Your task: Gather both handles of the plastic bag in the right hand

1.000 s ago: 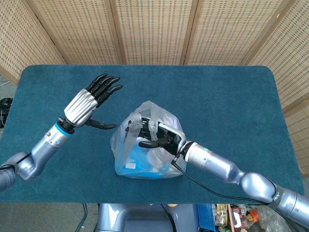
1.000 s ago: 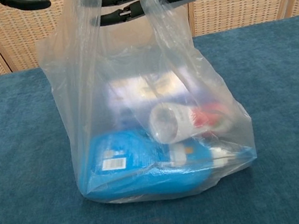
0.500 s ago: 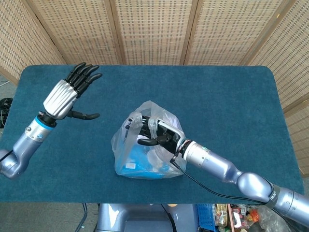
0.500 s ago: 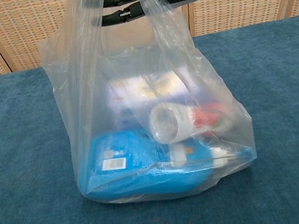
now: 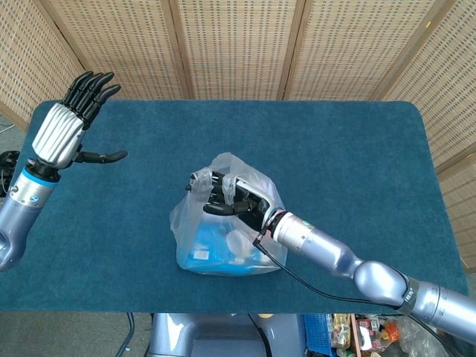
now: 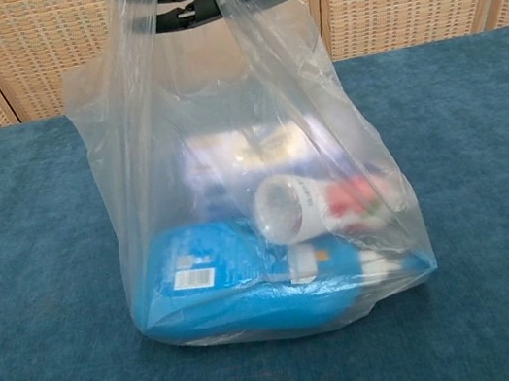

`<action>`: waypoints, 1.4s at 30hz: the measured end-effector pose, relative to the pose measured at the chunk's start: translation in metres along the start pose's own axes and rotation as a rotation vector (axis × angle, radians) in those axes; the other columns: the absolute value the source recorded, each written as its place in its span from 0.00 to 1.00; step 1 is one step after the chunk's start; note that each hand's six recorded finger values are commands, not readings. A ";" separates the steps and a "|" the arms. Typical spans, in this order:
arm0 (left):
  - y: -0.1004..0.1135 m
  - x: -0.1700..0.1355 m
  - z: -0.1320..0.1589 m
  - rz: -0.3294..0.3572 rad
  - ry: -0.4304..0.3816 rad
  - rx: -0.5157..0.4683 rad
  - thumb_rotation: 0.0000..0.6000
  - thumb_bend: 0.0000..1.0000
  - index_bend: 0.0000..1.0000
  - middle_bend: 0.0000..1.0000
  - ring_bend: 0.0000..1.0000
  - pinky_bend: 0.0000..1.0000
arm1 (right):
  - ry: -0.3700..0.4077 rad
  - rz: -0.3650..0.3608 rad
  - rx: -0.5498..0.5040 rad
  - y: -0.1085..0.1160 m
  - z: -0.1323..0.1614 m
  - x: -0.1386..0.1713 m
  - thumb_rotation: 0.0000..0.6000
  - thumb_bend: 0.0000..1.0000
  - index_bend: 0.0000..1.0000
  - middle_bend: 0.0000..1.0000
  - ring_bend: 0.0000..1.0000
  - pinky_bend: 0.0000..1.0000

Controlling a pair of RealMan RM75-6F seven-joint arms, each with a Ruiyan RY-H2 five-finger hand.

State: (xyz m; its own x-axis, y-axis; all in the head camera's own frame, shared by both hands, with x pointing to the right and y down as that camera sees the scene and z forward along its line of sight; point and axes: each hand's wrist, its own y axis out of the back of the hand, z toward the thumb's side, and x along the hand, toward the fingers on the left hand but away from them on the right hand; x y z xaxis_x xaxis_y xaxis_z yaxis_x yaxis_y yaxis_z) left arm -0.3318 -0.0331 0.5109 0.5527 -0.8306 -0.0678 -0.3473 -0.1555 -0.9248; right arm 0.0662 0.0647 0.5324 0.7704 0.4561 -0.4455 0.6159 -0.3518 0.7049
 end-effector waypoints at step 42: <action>-0.005 -0.007 -0.017 0.003 0.043 0.009 1.00 0.00 0.00 0.00 0.00 0.00 | -0.089 -0.008 0.107 -0.003 0.014 -0.005 1.00 0.00 0.59 0.68 0.55 0.72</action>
State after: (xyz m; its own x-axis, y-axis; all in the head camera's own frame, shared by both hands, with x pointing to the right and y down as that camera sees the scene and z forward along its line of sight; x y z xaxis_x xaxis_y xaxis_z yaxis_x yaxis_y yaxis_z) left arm -0.3466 -0.0356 0.5223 0.5186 -0.8532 -0.0549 -0.3421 -0.1482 -0.9279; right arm 0.0627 0.0519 0.5249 0.7739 0.3868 -0.5014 0.6326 -0.4358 0.6402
